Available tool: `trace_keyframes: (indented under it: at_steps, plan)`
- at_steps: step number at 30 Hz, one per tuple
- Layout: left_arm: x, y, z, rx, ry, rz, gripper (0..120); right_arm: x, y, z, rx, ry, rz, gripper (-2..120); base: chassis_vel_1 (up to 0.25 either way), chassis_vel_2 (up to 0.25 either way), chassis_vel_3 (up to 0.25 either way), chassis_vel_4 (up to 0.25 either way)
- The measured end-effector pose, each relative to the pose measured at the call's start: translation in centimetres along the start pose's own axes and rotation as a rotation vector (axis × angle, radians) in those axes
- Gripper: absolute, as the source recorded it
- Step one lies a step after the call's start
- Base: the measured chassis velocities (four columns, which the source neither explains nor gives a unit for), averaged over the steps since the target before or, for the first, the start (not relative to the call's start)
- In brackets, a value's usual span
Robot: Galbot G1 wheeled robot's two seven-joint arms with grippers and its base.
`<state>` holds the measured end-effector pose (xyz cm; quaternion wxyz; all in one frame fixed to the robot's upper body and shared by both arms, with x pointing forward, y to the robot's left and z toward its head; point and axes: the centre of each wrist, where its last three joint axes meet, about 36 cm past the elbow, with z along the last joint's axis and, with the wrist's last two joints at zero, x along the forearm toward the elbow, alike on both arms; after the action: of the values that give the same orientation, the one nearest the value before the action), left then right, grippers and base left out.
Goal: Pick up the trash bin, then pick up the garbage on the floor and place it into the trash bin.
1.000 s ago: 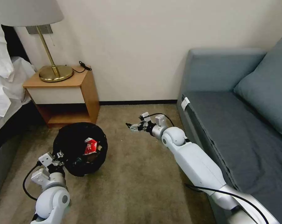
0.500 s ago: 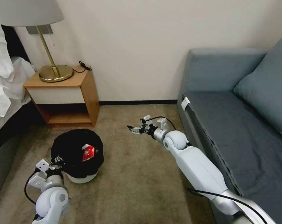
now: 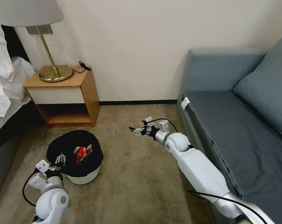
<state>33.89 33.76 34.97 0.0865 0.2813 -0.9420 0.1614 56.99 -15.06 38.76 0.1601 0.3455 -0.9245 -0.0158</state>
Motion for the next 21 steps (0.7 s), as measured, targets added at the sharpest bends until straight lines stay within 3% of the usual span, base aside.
trace_keyframes:
  at_steps: [4, 10, 13, 14, 16, 17, 20, 21]
  plan:
    - [0.5, 0.3, -0.2, -0.06, -0.046, -0.008, 100, 0.5, -0.2, 0.1, -0.028, -0.027, 0.015, 100, 0.0, 0.0, 0.0, 0.0]
    - [1.5, 0.4, -0.1, -0.147, -0.126, 0.015, 100, 1.3, -0.3, 1.0, -0.084, -0.068, 0.051, 100, 0.0, 0.0, 0.0, 0.0]
    - [2.5, 0.1, -0.4, -0.196, -0.214, 0.101, 100, 1.9, -0.2, 1.8, -0.143, -0.111, 0.103, 100, 0.0, 0.0, 0.0, 0.0]
    - [2.5, 0.1, -0.4, -0.196, -0.214, 0.101, 100, 1.9, -0.2, 1.8, -0.143, -0.111, 0.103, 100, 0.0, 0.0, 0.0, 0.0]
    - [3.0, -0.4, -0.5, -0.257, -0.277, 0.188, 100, 2.2, 0.0, 2.5, -0.192, -0.13, 0.151, 100, 0.0, 0.0, 0.0, 0.0]
    - [3.0, -0.4, -0.5, -0.257, -0.277, 0.188, 100, 2.2, 0.0, 2.5, -0.192, -0.13, 0.151, 100, 0.0, 0.0, 0.0, 0.0]
    - [3.6, -1.4, -0.4, -0.335, -0.33, 0.293, 100, 2.6, 0.7, 3.6, -0.244, -0.145, 0.209, 100, 0.0, 0.0, 0.0, 0.0]
    - [3.6, -1.4, -0.4, -0.335, -0.33, 0.293, 100, 2.6, 0.7, 3.6, -0.244, -0.145, 0.209, 100, 0.0, 0.0, 0.0, 0.0]
